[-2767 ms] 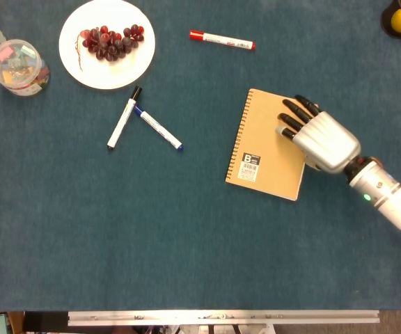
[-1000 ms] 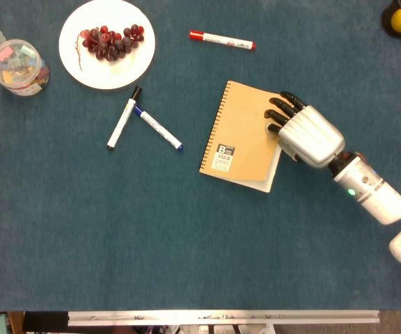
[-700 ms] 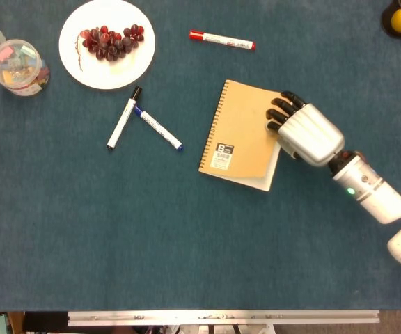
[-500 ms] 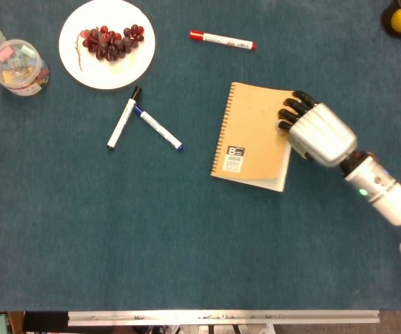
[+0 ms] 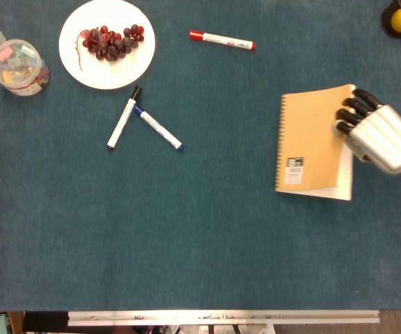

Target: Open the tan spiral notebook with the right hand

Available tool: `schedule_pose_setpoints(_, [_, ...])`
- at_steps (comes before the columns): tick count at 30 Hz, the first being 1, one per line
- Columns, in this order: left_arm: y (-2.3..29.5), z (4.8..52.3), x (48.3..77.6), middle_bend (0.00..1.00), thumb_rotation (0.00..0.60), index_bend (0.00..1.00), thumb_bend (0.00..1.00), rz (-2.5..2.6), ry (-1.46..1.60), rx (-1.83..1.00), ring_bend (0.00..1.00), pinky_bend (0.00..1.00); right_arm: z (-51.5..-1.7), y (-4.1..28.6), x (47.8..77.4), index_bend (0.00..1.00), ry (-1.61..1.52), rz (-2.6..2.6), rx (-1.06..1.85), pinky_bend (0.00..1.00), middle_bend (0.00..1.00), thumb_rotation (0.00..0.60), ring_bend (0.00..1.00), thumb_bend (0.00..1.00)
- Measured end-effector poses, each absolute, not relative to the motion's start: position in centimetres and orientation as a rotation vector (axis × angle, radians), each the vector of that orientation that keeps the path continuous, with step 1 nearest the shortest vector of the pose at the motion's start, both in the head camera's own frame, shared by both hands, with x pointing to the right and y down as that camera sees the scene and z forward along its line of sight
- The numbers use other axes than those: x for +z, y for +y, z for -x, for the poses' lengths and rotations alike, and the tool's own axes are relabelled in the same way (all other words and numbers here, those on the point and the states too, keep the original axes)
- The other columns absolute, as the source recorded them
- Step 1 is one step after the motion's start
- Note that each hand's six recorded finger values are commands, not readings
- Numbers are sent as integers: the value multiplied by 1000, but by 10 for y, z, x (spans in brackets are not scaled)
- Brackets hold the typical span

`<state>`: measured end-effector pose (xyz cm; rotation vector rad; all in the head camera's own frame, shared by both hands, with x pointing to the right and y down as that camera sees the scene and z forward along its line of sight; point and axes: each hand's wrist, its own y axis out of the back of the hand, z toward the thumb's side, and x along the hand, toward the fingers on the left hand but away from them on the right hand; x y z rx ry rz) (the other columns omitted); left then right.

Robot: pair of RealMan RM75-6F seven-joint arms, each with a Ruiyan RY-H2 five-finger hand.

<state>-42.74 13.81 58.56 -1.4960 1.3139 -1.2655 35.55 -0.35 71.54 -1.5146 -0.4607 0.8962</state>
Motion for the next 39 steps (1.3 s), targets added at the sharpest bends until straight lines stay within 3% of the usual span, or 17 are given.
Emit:
schedule_pose_setpoints(8, [138, 428, 586, 155, 600, 248, 408, 1499, 1314, -1273, 179, 103, -334, -9, 702, 810, -472, 1515, 829, 207, 440, 600, 267, 471])
schedule_pose_setpoints(25, [143, 432, 582, 155, 600, 247, 408, 1483, 1325, -1291, 179, 103, -233, -39, 746, 794, -373, 1586, 743, 208, 433, 600, 268, 462])
schedule_pose_setpoints(27, [143, 431, 582, 155, 600, 247, 408, 1485, 1321, -1292, 179, 103, -226, -39, 753, 708, -359, 1592, 752, 211, 398, 600, 260, 451])
schedule_pose_setpoints(33, [144, 430, 581, 155, 600, 247, 408, 1482, 1321, -1296, 180, 102, -210, -40, 769, 264, -347, 1596, 787, 149, 202, 600, 101, 313])
schedule_pose_setpoints(36, [144, 430, 581, 155, 600, 247, 408, 1481, 1320, -1298, 179, 103, -206, -41, 771, 104, -347, 1584, 794, 95, 118, 600, 27, 259])
schedule_pose_setpoints(39, [144, 429, 581, 155, 600, 247, 408, 1484, 1314, -1301, 179, 103, -201, -42, 772, 12, -358, 1568, 801, 70, 68, 600, 0, 202])
